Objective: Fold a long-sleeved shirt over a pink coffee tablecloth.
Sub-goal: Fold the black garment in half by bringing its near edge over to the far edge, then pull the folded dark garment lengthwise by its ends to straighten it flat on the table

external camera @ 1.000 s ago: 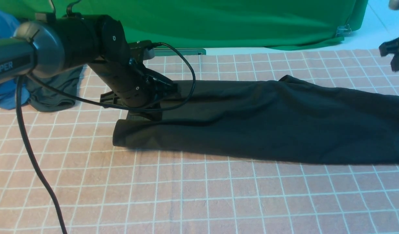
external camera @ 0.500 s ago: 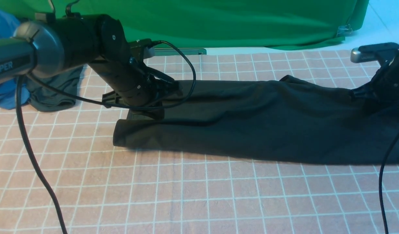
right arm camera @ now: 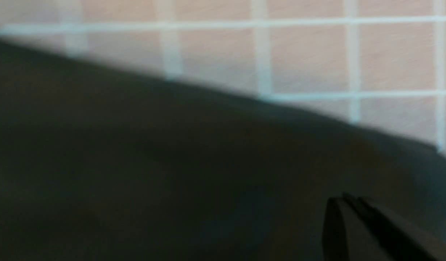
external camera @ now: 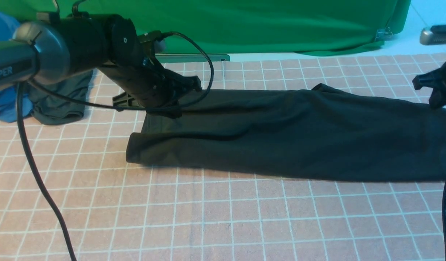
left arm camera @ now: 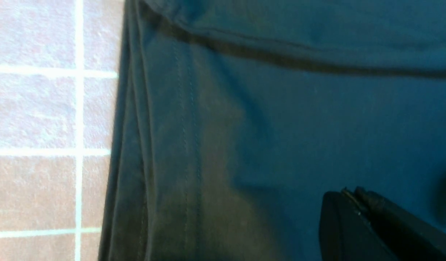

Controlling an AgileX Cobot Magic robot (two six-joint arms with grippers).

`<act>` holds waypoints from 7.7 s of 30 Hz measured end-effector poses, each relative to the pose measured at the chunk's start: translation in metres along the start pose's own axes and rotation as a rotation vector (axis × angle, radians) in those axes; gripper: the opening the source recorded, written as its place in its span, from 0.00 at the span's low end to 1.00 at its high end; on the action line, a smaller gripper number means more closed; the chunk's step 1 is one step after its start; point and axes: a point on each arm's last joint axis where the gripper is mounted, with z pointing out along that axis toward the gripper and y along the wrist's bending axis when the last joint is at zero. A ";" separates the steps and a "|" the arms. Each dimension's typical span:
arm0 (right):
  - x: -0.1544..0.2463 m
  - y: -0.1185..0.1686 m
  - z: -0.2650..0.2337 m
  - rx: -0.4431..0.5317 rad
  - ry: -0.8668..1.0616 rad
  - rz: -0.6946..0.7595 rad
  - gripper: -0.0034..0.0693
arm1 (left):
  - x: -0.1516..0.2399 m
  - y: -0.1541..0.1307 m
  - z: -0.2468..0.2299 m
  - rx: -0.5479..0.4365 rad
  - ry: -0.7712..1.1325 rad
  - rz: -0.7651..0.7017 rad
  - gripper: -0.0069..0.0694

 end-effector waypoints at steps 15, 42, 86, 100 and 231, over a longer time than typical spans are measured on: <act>-0.003 0.076 -0.062 -0.089 -0.105 -0.215 0.12 | -0.048 0.010 0.081 -0.165 0.101 0.117 0.11; -0.003 0.078 -0.062 -0.093 -0.101 -0.219 0.12 | -0.079 0.069 0.062 -0.094 0.147 -0.162 0.67; -0.003 0.083 -0.063 -0.133 -0.108 -0.198 0.15 | -0.124 0.060 0.056 -0.055 -0.099 -0.063 0.13; -0.002 0.084 -0.063 -0.145 -0.102 -0.193 0.15 | -0.130 0.059 0.024 -0.117 -0.143 0.010 0.28; 0.109 -0.047 0.035 0.029 0.201 0.203 0.55 | 0.071 0.102 -0.034 -0.206 0.221 0.069 0.11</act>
